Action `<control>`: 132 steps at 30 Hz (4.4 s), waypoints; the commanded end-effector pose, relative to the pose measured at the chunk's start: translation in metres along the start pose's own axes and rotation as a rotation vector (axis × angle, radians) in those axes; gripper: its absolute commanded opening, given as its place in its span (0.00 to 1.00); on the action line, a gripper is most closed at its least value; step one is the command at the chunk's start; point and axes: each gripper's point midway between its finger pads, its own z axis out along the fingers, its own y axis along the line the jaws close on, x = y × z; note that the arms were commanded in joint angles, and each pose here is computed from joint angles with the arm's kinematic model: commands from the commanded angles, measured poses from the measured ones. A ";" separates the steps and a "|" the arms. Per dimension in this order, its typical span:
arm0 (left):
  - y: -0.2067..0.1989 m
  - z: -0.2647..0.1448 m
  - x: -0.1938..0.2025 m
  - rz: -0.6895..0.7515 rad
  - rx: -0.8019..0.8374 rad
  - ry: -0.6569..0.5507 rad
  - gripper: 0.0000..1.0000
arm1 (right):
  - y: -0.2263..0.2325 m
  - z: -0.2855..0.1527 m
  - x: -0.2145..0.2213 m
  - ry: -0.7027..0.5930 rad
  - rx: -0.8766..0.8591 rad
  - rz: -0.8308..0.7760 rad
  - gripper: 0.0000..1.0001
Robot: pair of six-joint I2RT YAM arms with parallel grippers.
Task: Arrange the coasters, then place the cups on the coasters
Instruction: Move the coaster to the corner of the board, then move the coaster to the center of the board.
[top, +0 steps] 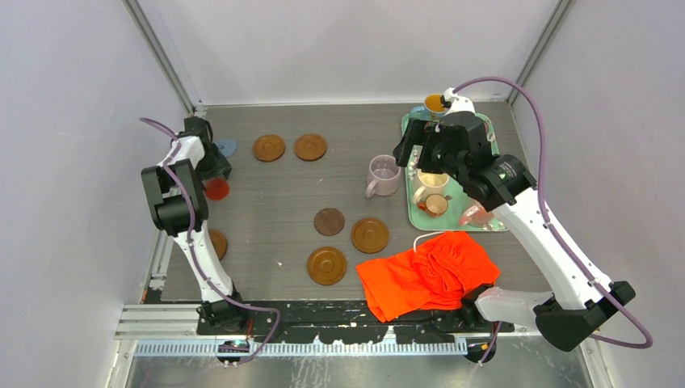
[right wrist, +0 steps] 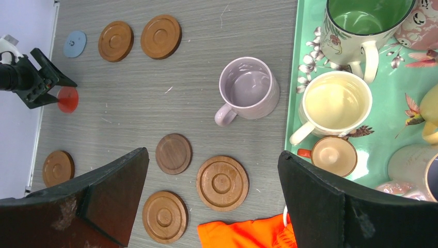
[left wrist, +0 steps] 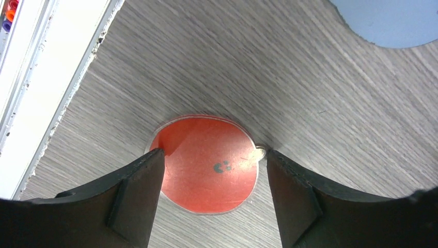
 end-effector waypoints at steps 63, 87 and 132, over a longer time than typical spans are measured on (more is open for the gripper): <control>-0.173 -0.156 0.268 0.553 0.442 -0.171 1.00 | -0.025 -0.012 0.049 0.079 0.080 0.047 1.00; -0.130 -0.116 0.241 0.501 0.209 -0.239 1.00 | -0.027 -0.013 0.054 0.088 0.077 0.034 1.00; -0.064 -0.065 0.096 -0.027 0.151 -0.199 1.00 | -0.013 -0.007 0.048 0.114 0.032 -0.009 1.00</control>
